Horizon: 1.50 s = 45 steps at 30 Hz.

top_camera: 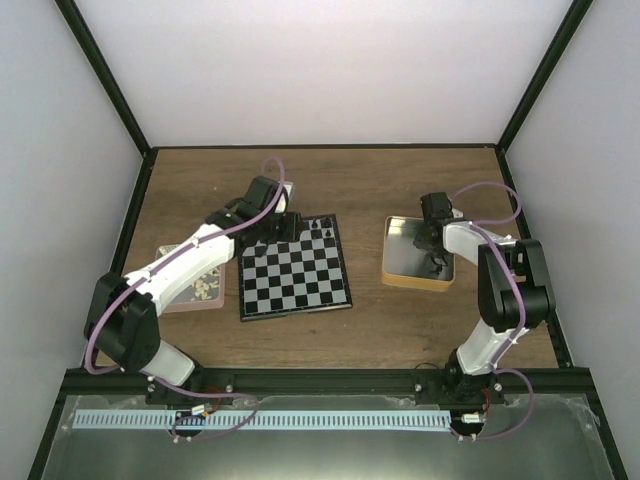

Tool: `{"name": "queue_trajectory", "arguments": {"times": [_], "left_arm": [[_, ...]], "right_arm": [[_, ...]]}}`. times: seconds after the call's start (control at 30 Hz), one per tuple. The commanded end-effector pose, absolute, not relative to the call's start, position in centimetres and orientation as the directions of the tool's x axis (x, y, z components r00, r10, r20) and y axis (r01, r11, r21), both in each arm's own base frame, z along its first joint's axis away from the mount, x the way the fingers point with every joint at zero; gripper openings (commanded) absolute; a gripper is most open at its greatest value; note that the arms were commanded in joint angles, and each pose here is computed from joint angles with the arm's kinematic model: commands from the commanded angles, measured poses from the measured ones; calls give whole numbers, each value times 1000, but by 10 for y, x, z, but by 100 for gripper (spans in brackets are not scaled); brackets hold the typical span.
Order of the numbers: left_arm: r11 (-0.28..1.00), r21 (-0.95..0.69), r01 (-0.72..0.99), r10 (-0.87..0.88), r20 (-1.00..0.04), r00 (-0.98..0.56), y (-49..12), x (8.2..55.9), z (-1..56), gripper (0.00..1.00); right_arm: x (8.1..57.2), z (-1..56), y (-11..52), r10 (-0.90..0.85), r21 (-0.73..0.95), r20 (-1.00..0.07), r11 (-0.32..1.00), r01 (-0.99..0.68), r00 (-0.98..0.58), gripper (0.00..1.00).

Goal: Set up the chess pieces on the board
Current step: Pick up the chess piece from the storage box, then place the chess piece on the chessboard.

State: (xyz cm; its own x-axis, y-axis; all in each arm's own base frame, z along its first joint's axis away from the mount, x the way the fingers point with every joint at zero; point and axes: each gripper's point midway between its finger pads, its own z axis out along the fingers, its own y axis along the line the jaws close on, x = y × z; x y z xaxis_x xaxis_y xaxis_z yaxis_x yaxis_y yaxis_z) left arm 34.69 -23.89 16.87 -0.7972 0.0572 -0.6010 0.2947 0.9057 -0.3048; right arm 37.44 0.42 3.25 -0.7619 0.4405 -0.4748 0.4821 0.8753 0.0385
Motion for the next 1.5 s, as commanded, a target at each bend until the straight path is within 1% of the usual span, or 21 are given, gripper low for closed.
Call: {"name": "queue_trajectory", "arguments": {"times": [0.0,0.2,0.37,0.47,0.63,0.77,0.9,1.07,1.2,1.37,1.47], "left_arm": [[905,-313,288,26,-637,-771,-236,350,188,47],[914,-305,269,-5,-670,-742,-230,352,203,46],[940,-298,167,-116,-738,-665,-204,357,223,47],[942,-318,107,-194,-778,-598,-184,356,241,50],[935,-354,38,-292,-823,-487,-155,350,265,55],[926,-379,-4,-345,-839,-420,-136,340,279,57],[912,-403,-79,-404,-846,-347,-112,331,289,63],[904,-416,-100,-427,-858,-286,-96,319,303,66],[900,-418,-125,-436,-862,-258,-85,311,305,67],[898,-416,-145,-440,-865,-242,-79,309,304,69],[897,-415,-153,-441,-864,-241,-78,309,303,70]], "right_arm": [[390,57,-5,424,31,-545,872,488,-723,7],[385,82,9,401,70,-560,895,441,-725,4],[378,110,41,362,122,-576,925,361,-733,4],[377,129,74,325,168,-591,945,282,-738,4],[376,148,152,241,233,-610,965,120,-755,5],[377,147,218,151,249,-611,968,-8,-777,5],[373,137,285,20,207,-610,969,-135,-792,5],[377,123,338,-87,167,-611,957,-235,-787,5],[384,111,360,-142,134,-598,953,-273,-789,5],[390,90,364,-176,88,-565,959,-271,-806,5],[393,82,361,-185,54,-567,964,-261,-802,5]]}}
